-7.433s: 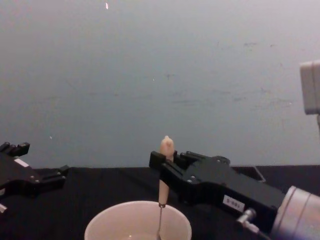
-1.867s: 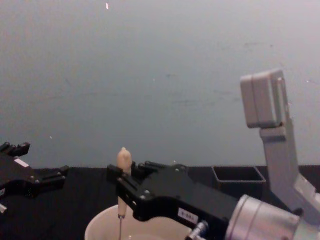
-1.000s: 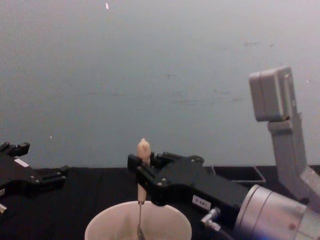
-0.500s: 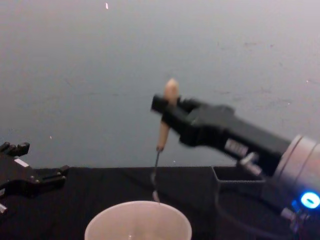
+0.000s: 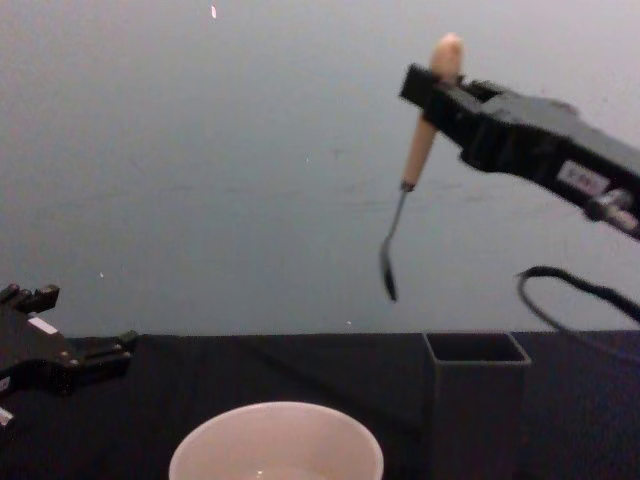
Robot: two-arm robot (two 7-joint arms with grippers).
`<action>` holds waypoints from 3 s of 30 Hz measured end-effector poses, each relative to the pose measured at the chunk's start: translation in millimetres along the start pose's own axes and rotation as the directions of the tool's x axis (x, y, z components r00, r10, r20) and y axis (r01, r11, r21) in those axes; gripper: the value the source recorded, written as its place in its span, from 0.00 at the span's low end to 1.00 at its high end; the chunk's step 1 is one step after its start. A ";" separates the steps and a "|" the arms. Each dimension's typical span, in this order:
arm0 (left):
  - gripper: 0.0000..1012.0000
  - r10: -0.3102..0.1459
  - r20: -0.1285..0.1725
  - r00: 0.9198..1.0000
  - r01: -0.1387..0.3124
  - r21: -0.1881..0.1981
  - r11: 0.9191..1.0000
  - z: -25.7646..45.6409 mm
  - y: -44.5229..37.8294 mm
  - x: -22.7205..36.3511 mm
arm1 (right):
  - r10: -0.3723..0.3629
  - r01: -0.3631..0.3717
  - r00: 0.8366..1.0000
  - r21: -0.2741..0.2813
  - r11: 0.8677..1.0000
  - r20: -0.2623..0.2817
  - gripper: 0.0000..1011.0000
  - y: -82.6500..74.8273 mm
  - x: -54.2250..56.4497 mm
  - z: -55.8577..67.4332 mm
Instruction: Pick up the stirring spoon with one hand, stir inside the cup, then place it back in its original position.
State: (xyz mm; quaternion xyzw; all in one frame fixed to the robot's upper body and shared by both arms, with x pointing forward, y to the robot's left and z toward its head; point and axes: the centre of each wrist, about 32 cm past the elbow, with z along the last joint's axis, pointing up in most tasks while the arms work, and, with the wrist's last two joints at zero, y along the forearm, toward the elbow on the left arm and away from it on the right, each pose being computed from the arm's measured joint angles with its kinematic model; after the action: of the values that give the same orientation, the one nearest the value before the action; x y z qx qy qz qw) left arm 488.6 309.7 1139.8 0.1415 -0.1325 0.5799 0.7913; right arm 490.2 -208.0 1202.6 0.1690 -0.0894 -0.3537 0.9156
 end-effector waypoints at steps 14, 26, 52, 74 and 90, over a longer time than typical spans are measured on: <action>0.99 0.000 0.000 1.000 0.000 0.000 1.000 0.0 0.0 0.0 | -0.050 0.051 0.998 -0.046 0.998 0.023 0.21 -27.8 5.2 8.6; 0.99 0.000 0.000 1.000 0.000 0.000 1.000 0.0 0.0 0.0 | -0.096 0.100 0.995 -0.104 0.990 0.037 0.21 -40.3 7.4 3.0; 0.99 0.000 0.000 1.000 0.000 0.000 1.000 0.0 0.0 0.0 | -0.159 0.171 0.984 -0.197 0.966 0.074 0.21 -39.0 4.2 -26.2; 0.99 0.000 0.000 1.000 0.000 0.000 1.000 0.0 0.0 0.0 | -0.211 0.237 0.970 -0.286 0.928 0.120 0.21 -38.5 -15.0 -45.5; 0.99 0.000 0.000 1.000 0.000 0.000 1.000 0.0 0.0 0.0 | -0.211 0.239 0.970 -0.288 0.927 0.123 0.28 -38.4 -15.4 -45.7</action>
State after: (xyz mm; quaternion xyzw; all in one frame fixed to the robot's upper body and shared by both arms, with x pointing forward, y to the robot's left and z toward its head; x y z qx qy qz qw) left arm 488.6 309.7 1139.8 0.1415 -0.1325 0.5799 0.7913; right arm 468.1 -213.0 1145.3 0.0208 -0.0557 -0.4732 0.8790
